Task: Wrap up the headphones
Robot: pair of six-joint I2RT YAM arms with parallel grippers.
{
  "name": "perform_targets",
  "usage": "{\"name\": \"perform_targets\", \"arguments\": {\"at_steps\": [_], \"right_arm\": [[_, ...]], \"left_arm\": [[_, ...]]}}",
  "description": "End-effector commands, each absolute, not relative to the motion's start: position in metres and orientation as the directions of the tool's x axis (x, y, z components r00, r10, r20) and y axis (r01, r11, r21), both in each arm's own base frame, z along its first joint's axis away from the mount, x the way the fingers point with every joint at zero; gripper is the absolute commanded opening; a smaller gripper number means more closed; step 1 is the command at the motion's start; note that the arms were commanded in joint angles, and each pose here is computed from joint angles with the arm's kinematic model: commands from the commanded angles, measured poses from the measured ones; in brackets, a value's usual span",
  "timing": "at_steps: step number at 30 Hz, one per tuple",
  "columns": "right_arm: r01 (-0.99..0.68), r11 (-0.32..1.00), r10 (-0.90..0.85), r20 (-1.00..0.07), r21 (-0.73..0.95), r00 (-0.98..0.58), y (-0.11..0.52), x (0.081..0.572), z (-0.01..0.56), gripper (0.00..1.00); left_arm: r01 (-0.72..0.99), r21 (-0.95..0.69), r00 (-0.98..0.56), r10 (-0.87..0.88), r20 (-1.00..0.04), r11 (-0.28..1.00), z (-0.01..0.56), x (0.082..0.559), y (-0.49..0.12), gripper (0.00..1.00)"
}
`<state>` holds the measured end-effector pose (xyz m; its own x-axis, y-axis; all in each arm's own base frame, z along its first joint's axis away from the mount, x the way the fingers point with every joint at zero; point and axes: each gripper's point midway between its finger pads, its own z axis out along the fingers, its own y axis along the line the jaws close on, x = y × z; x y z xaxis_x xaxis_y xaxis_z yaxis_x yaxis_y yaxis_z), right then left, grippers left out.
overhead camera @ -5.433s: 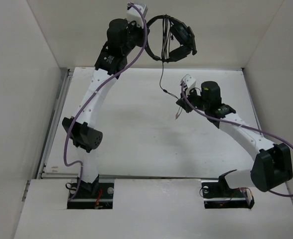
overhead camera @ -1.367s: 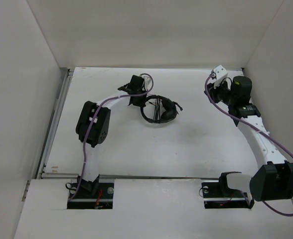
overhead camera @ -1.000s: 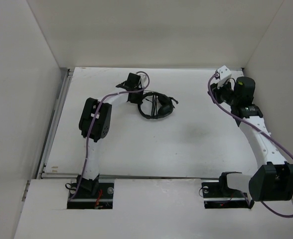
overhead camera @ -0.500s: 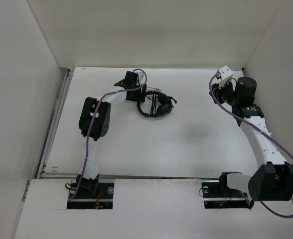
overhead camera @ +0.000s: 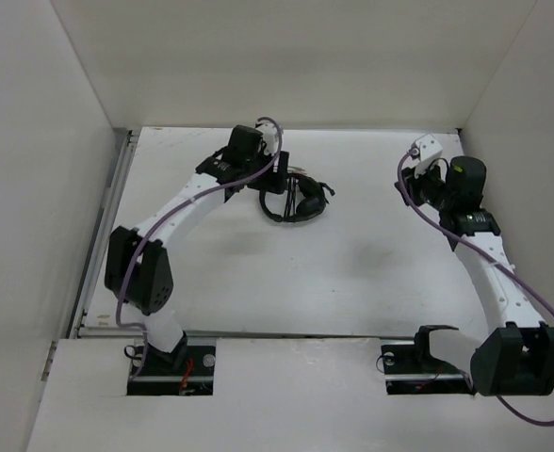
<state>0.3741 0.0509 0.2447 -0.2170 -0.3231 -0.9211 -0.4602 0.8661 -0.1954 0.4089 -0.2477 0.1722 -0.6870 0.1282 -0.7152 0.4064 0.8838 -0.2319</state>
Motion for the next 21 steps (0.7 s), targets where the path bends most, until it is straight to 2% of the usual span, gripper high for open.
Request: {"name": "perform_targets", "arguments": {"at_steps": [1, 2, 3, 4, 5, 11, 15, 16, 17, 21], "right_arm": [[-0.454, 0.879, -0.251, -0.952, -0.148, -0.177, 0.061, 0.365, 0.264, 0.39], [-0.446, 0.888, -0.220, -0.957, -0.117, -0.188, 0.062, 0.362, 0.265, 0.41], [-0.432, 0.898, -0.186, -0.962, -0.084, -0.200, 0.061, 0.360, 0.267, 0.42], [-0.415, 0.909, -0.140, -0.966, -0.040, -0.215, 0.059, 0.357, 0.270, 0.43], [-0.391, 0.920, -0.101, -0.969, -0.005, -0.227, 0.054, 0.354, 0.273, 0.44], [-0.264, 0.951, 0.090, -0.962, 0.159, -0.257, 0.020, 0.335, 0.294, 0.50], [-0.118, 0.982, 0.115, -0.962, 0.148, -0.246, -0.016, 0.321, 0.298, 0.55], [-0.079, 0.987, 0.116, -0.961, 0.140, -0.252, -0.025, 0.317, 0.298, 0.60], [-0.050, 0.990, 0.116, -0.958, 0.133, -0.262, -0.034, 0.313, 0.298, 1.00], [-0.022, 0.992, 0.114, -0.941, 0.128, -0.319, -0.050, 0.290, 0.303, 1.00]], "left_arm": [[0.571, -0.122, -0.528, 0.249, -0.812, 0.812, 0.237, 0.371, -0.258, 0.67], [0.597, -0.064, -0.473, 0.286, -0.833, 0.800, 0.254, 0.366, -0.252, 0.69], [0.606, -0.013, -0.427, 0.311, -0.849, 0.795, 0.271, 0.364, -0.243, 0.78], [0.608, 0.036, -0.383, 0.332, -0.862, 0.793, 0.286, 0.365, -0.229, 0.96], [0.599, 0.079, -0.351, 0.350, -0.868, 0.797, 0.298, 0.366, -0.211, 1.00], [0.334, 0.126, -0.323, 0.240, -0.916, 0.934, 0.348, 0.374, -0.076, 1.00], [0.150, 0.097, -0.402, 0.150, -0.903, 0.984, 0.332, 0.352, 0.004, 1.00], [0.119, 0.085, -0.428, 0.128, -0.895, 0.989, 0.323, 0.346, 0.018, 1.00], [0.082, 0.062, -0.452, 0.093, -0.887, 0.995, 0.315, 0.339, 0.030, 1.00], [-0.055, -0.044, -0.489, -0.066, -0.870, 0.997, 0.289, 0.309, 0.069, 1.00]]}}
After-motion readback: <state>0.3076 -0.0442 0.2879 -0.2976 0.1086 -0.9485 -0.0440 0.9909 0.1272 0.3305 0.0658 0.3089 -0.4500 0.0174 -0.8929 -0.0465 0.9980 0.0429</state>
